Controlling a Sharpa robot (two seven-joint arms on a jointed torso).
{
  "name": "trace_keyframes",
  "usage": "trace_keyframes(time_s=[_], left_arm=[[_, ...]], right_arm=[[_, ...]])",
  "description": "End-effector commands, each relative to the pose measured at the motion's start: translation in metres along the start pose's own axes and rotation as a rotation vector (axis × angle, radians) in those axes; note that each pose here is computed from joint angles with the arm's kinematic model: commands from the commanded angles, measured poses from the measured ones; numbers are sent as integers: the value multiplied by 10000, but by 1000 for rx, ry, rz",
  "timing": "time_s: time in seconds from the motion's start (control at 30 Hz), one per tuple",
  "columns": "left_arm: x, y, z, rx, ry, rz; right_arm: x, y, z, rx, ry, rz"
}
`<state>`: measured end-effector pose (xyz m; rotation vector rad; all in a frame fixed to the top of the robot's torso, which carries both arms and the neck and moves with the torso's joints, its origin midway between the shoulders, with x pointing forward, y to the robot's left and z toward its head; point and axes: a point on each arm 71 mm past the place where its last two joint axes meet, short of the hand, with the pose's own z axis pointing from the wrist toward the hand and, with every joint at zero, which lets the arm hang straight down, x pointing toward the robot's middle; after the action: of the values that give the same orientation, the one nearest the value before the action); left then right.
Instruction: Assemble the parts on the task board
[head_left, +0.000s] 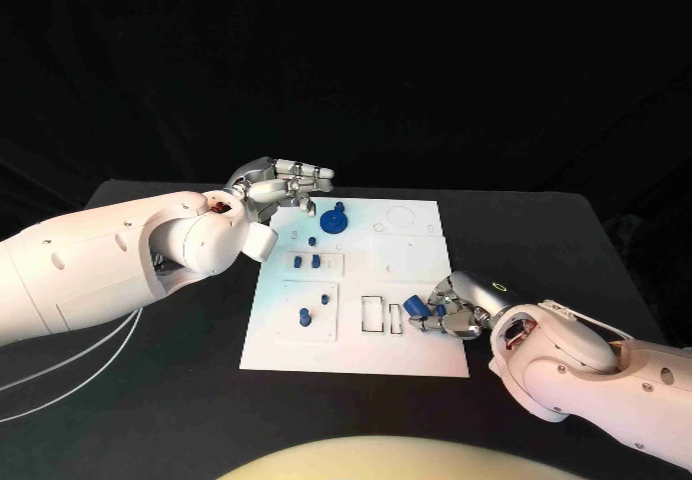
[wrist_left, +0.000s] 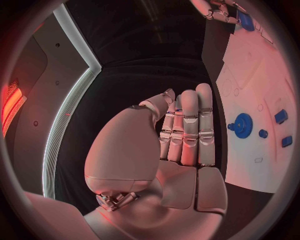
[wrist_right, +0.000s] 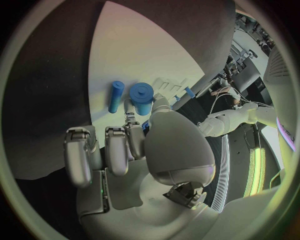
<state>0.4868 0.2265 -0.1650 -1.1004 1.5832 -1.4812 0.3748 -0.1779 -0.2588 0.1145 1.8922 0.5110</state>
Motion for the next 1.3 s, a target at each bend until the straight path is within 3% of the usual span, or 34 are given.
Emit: trace_keyframes(time_s=[0.03,0.2,0.73,1.3], left_arm=[[24,-7,1,3,19,-9],[36,-7,7,3,24,-10],[49,-6,9,2,29,-11],[51,-5,7,0,31,-12]], right_arm=[[-64,67,-43,-11,-50,50],[-131,229,-81,-46,-57,93],[64,452,97,-51,84,131],[124,527,202,-58,95,130]])
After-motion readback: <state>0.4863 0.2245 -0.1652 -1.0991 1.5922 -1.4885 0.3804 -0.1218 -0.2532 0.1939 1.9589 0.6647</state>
